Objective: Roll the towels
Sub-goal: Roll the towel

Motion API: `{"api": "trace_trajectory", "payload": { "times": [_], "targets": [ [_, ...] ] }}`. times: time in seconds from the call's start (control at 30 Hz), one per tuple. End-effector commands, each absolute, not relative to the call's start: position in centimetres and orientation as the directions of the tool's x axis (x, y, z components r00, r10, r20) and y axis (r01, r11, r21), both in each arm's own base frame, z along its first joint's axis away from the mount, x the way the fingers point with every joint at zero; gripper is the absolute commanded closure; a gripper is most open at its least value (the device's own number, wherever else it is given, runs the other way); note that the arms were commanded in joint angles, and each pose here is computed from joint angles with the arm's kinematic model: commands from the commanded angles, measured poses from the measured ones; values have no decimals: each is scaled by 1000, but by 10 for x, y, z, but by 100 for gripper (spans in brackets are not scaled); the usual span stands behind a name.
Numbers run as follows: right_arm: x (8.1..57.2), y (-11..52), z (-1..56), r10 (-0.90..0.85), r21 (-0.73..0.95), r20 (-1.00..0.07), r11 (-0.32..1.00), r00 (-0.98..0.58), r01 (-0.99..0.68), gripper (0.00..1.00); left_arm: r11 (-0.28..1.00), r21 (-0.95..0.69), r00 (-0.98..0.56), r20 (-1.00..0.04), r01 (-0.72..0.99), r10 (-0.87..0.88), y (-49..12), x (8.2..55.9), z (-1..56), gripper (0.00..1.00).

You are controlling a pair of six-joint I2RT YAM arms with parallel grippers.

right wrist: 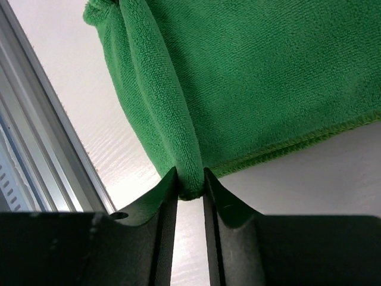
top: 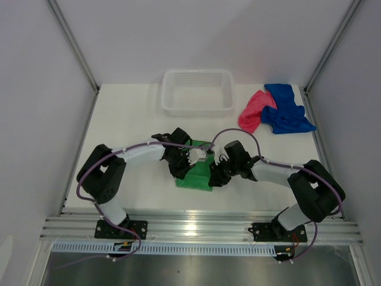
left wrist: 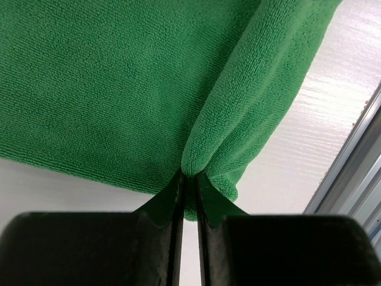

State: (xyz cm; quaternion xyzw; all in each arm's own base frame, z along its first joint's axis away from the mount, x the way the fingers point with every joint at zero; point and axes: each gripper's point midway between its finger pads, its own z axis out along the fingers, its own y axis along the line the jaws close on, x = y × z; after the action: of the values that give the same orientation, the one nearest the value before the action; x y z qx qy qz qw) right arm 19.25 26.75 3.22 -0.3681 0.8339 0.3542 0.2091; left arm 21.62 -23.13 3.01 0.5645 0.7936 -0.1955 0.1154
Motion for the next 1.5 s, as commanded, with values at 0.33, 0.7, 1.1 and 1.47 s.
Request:
{"api": "trace_trajectory", "payload": {
  "times": [0.33, 0.7, 1.1, 1.47],
  "targets": [
    [226, 249, 72, -313, 416, -658, 607, -685, -677, 62, 336, -180, -380, -368, 925, 849, -225, 227, 28, 91],
    [219, 273, 108, 107, 717, -598, 514, -794, -471, 82, 335, -189, -383, -379, 923, 842, -229, 229, 30, 84],
    [212, 294, 73, 27, 731, -528, 525, -849, -437, 93, 344, -195, -393, -377, 919, 838, -232, 231, 30, 79],
    [218, 287, 40, 70, 719, -424, 633, -903, -288, 91, 364, -143, -391, -387, 920, 835, -231, 243, 36, 69]
  ]
}}
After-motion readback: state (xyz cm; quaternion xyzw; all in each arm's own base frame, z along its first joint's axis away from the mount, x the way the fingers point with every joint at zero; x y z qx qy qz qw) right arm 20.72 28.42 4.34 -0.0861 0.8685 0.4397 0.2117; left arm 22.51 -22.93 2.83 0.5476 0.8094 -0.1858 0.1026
